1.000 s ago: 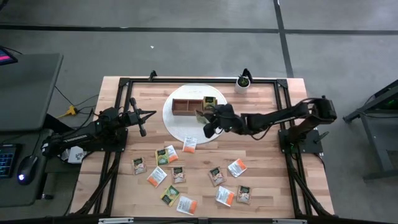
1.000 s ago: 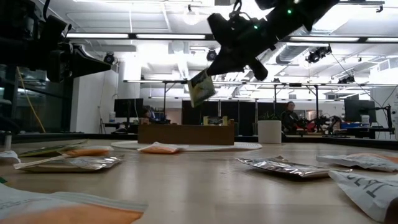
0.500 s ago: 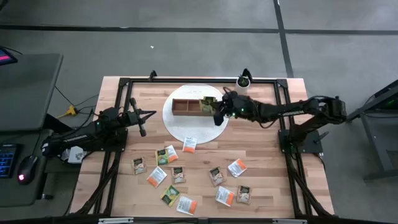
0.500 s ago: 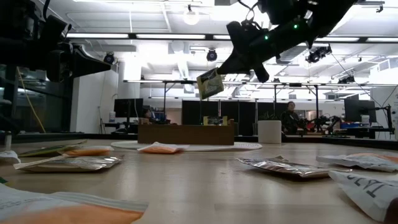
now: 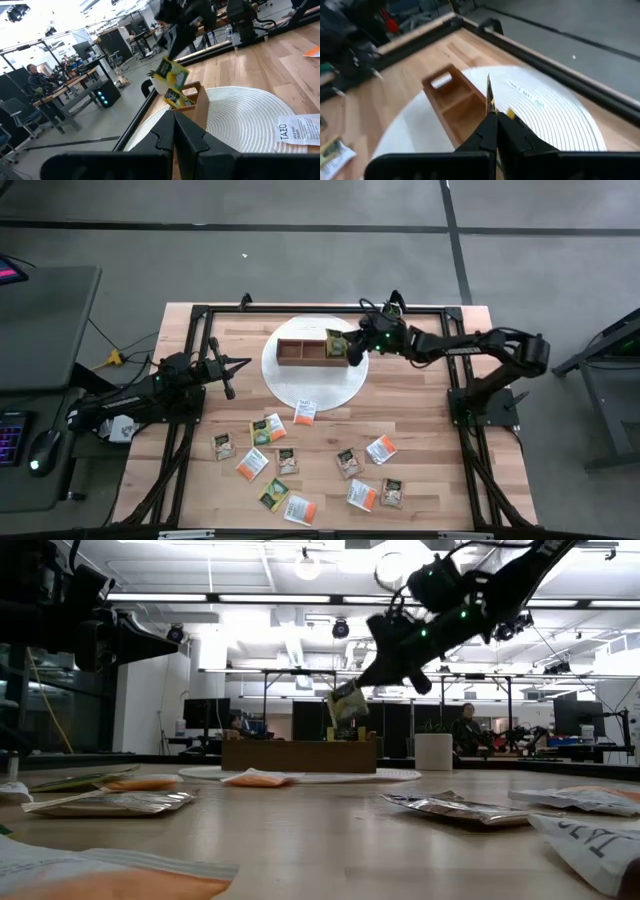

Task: Pick & Place Tea
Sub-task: Put the green tea bag into the right section of the wooden organizer

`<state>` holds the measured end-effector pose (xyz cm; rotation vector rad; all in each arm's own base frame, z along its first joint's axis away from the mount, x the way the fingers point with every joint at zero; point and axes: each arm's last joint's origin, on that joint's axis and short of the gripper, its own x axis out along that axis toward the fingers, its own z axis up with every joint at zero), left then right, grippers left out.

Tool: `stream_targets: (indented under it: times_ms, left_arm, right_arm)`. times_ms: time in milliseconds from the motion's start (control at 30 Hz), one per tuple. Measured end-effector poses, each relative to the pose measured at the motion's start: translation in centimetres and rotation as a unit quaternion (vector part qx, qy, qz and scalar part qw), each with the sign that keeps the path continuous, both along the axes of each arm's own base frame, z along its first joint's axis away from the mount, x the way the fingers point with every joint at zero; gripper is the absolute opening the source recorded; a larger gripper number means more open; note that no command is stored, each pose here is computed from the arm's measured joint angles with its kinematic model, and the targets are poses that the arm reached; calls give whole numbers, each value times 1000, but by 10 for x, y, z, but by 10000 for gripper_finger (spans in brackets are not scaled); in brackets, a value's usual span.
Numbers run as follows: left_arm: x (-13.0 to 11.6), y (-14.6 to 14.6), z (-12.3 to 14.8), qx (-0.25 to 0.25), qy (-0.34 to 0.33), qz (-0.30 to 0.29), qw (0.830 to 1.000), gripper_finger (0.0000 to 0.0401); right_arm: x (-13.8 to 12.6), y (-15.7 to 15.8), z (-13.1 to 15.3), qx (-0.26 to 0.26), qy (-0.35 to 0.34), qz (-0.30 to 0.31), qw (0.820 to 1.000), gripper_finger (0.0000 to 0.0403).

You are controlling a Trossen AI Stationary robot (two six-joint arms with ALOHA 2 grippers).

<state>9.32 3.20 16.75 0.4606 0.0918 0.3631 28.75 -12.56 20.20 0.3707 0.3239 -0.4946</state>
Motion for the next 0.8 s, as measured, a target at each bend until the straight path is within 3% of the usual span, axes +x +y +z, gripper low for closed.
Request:
stream_targets:
  times_ms: [500,800]
  left_arm:
    - [0,0,0,0,0,0,1000,1]
    - [0,0,0,0,0,0,1000,1]
  right_arm:
    - [9,-12,-35,35,26,-7,999,0]
    - [7,-16,-36,40,23,-29,999,0]
